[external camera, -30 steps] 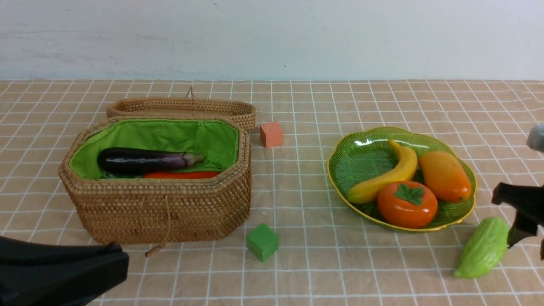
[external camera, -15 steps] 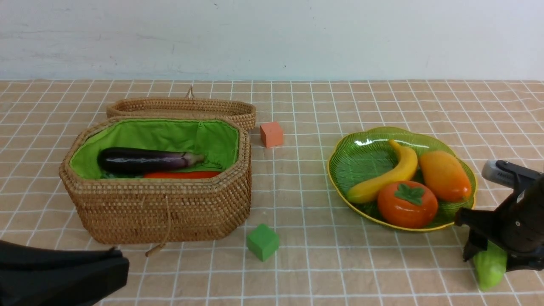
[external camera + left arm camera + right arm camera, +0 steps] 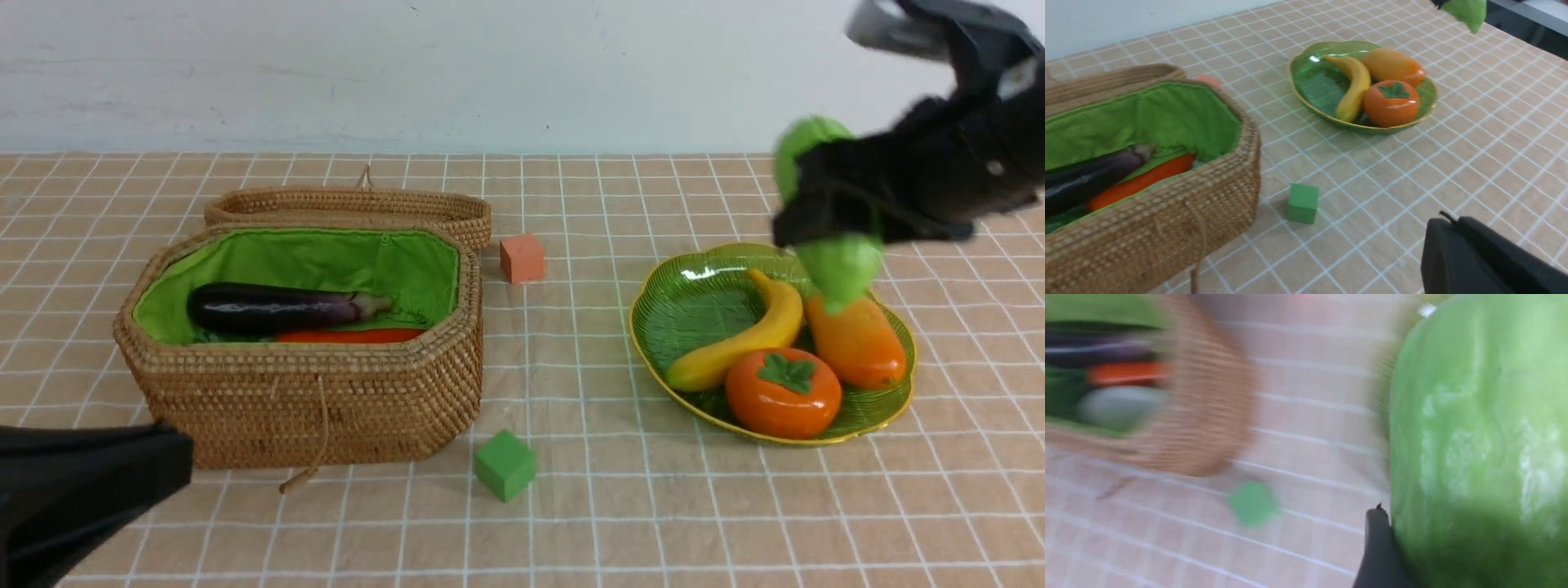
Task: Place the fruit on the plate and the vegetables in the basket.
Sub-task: Take a chayote with your right arm and place it on the basket on the left.
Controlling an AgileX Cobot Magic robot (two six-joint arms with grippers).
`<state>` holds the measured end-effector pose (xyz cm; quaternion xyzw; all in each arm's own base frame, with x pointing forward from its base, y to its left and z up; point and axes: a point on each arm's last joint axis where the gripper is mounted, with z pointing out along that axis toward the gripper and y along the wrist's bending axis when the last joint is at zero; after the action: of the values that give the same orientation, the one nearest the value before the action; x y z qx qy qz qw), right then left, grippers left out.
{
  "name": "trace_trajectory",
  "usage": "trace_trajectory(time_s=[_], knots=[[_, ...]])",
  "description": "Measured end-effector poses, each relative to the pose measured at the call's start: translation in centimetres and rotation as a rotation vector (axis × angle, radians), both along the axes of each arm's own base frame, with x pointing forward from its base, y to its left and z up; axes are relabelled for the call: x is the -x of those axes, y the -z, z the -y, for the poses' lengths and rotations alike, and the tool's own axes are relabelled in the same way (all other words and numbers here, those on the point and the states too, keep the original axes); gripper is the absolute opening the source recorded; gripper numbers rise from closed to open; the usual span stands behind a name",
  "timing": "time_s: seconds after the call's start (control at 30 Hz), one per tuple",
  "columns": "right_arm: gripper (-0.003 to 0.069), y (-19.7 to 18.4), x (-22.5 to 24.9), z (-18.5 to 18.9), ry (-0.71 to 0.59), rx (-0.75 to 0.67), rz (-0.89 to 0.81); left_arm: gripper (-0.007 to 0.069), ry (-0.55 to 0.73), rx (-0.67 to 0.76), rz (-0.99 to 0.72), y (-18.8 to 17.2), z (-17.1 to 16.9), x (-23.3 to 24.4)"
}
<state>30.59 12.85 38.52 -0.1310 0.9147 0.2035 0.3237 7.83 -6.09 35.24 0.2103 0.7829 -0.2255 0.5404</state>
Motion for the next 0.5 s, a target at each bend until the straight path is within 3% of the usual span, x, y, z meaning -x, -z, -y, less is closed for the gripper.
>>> trace_trajectory(time_s=[0.1, 0.23, 0.3, 0.5], knots=[[0.043, -2.1, -1.5, -5.8, -0.243, -0.007, 0.136, 0.0007, -0.101, 0.025, -0.03, 0.1, -0.6, -0.4], [0.043, -1.9, -3.4, -11.9, -0.422, -0.02, 0.244, 0.0007, -0.186, 0.048, -0.043, 0.1, -1.2, -0.8], [0.043, 0.4, -5.2, -16.2, -0.543, -0.004, 0.309, 0.0007, -0.221, 0.062, -0.045, 0.0, -1.4, -0.9], [0.0451, 6.1, -7.8, -22.1, -0.666, 0.058, 0.362, 0.0007, -0.231, 0.068, -0.048, 0.0, -1.5, -0.9]])
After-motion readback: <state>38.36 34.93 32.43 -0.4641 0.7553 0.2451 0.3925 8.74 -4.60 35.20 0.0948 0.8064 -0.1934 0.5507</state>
